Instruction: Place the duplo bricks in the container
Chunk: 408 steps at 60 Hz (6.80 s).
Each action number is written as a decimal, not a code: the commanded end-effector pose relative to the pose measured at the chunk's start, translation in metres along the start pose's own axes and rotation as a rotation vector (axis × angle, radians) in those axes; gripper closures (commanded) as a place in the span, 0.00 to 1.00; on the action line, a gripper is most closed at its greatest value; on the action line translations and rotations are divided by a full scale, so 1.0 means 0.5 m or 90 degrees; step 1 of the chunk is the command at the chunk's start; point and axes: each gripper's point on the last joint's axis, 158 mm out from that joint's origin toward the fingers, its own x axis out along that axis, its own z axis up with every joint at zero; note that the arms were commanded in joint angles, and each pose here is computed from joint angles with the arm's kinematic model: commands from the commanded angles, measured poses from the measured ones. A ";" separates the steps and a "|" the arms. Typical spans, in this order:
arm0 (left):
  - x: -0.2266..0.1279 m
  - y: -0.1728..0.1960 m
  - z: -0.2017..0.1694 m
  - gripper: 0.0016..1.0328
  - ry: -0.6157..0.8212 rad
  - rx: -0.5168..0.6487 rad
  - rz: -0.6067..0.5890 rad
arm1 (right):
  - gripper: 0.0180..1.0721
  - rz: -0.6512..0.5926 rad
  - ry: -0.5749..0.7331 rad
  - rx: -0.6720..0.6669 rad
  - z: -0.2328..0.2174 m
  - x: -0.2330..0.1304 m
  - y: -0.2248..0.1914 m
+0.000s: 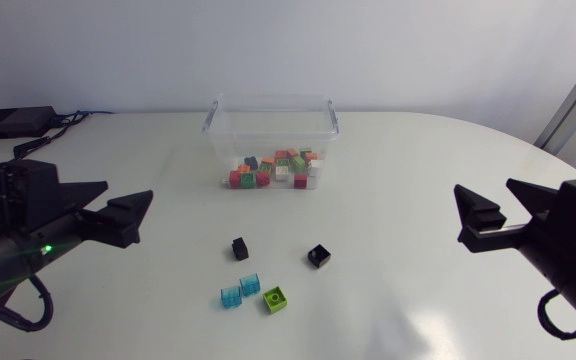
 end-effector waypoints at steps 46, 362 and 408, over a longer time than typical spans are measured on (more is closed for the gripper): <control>0.048 -0.240 -0.315 0.07 0.476 0.497 -0.407 | 0.05 0.187 0.446 -0.106 -0.204 0.052 0.130; 0.285 -0.248 -0.314 0.21 0.406 0.462 -0.375 | 0.05 0.305 0.212 -0.155 0.072 0.215 0.405; 0.227 -0.199 -0.127 0.69 0.334 0.419 -0.303 | 0.05 0.398 0.642 -0.208 -0.291 0.011 0.500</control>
